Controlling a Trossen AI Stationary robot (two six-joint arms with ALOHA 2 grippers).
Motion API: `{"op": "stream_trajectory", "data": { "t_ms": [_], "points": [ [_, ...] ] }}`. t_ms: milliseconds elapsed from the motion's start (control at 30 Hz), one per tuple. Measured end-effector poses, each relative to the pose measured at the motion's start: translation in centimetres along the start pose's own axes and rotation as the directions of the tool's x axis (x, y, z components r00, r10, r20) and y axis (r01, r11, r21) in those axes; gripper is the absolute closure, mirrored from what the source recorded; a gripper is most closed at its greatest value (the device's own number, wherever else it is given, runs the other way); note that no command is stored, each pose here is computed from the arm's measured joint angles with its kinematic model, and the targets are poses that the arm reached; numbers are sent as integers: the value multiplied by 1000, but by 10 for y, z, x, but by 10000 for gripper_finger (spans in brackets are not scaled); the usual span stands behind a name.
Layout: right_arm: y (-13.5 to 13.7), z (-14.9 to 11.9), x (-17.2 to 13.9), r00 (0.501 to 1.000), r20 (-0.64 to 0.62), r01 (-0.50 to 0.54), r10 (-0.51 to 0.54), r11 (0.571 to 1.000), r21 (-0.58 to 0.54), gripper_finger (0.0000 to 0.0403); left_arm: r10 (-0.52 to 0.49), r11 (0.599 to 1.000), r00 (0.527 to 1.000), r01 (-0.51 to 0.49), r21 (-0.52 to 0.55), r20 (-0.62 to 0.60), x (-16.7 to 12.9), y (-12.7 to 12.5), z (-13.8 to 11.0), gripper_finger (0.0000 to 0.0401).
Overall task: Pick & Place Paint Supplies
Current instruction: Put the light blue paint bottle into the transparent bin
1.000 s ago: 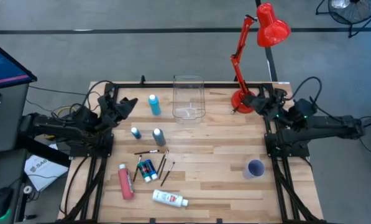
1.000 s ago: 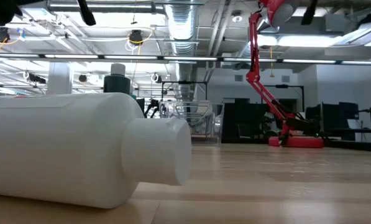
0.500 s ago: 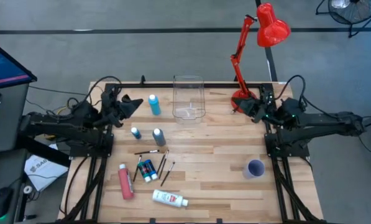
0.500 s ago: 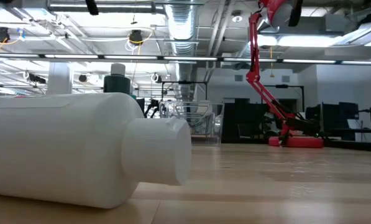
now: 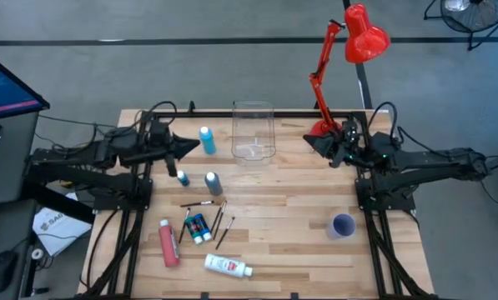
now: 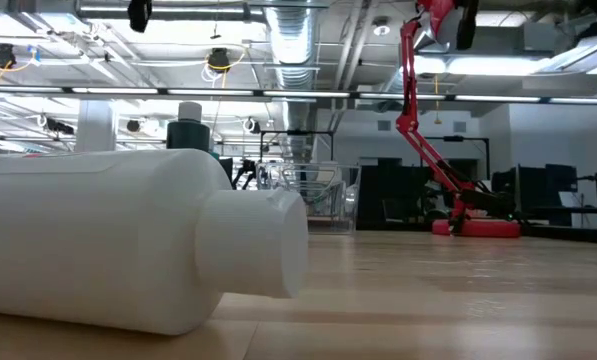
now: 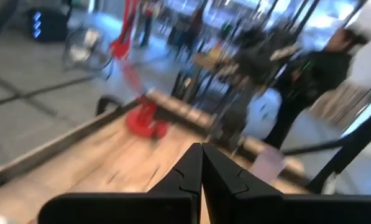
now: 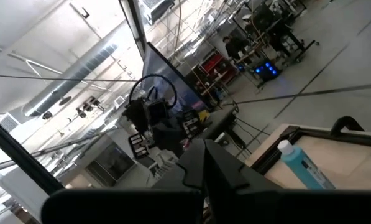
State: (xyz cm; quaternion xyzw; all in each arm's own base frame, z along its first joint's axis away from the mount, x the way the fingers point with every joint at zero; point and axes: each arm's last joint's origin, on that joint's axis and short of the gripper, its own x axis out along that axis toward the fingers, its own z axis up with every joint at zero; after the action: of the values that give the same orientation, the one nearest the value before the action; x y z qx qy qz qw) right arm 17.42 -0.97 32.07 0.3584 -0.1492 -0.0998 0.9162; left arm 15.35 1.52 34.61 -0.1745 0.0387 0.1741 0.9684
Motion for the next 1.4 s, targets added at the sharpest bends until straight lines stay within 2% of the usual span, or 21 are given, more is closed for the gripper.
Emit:
{"op": "stream_trajectory", "data": {
  "t_ms": [233, 367, 533, 733, 867, 1067, 1200, 1400],
  "points": [
    [0, -6, 5, 998, -62, -24, 22, 999, -29, 403, 123, 992, 981, -118, 45, -147, 14, 8, -6, 401],
    [13, -6, 15, 981, -194, -21, -12, 986, -167, 403, 142, 989, 978, -145, -7, -151, 17, 11, -7, 401],
    [36, -2, 35, 917, -374, -10, -136, 932, -363, 403, 144, 988, 984, -150, -43, -106, 13, 13, -1, 401],
    [59, -1, 56, 829, -510, -68, -229, 864, -499, 403, 138, 988, 989, -142, -60, -61, 9, 14, 5, 401],
    [63, -2, 68, 800, -535, -68, -272, 845, -531, 403, 137, 988, 989, -141, -62, -58, 10, 13, 5, 401],
    [63, -3, 82, 798, -528, -52, -291, 839, -541, 403, 136, 988, 989, -139, -62, -55, 10, 13, 5, 401],
    [61, -8, 88, 785, -537, -46, -309, 835, -548, 400, 138, 990, 989, -139, -14, -58, 11, 13, 5, 400],
    [57, -11, 89, 764, -551, -39, -336, 828, -559, 356, 153, 987, 983, -149, 55, -97, 19, 14, 0, 378]
  ]
}}
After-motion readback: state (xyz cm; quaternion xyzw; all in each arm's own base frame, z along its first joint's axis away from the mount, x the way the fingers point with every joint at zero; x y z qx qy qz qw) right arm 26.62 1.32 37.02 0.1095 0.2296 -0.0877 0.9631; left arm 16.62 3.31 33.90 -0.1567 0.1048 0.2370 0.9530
